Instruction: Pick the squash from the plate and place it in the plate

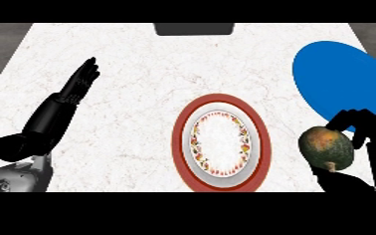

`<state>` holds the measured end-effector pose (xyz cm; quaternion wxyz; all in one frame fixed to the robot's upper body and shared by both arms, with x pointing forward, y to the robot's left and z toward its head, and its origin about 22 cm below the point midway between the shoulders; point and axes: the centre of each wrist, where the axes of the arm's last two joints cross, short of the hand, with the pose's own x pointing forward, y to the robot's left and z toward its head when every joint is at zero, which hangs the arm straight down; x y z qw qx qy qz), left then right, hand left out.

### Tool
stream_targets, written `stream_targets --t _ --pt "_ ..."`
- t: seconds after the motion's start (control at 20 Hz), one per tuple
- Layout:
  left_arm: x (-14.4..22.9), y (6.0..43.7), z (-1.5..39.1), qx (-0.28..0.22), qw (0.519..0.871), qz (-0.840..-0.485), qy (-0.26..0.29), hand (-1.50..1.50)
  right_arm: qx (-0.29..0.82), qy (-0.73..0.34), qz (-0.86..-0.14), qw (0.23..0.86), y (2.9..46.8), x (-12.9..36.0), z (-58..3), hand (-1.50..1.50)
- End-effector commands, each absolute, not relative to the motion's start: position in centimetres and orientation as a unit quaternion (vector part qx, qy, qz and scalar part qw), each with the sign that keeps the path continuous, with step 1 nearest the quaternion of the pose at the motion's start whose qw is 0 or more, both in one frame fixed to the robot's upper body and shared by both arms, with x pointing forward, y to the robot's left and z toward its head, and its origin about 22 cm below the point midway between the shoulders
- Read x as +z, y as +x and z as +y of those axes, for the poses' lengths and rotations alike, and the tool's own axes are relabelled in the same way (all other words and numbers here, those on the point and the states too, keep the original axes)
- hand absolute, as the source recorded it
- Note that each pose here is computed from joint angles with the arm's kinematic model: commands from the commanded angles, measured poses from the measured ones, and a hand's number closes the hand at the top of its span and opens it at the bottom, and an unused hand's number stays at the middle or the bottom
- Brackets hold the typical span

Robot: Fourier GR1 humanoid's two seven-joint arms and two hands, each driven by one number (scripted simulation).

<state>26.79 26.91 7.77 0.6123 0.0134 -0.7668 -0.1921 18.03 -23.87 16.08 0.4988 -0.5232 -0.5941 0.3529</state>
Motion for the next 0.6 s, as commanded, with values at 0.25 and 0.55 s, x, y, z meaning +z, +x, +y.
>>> stream_targets --t 0.25,0.55 --pt "8.3 27.0 26.1 -0.199 0.601 -0.774 0.003 0.00 0.269 -0.525 -0.620 0.518 24.9 14.0 -31.4 1.50" --pt "8.0 27.1 26.9 -0.197 0.607 -0.770 0.011 0.00 0.269 -0.552 -0.607 0.504 27.7 11.9 -36.2 1.50"
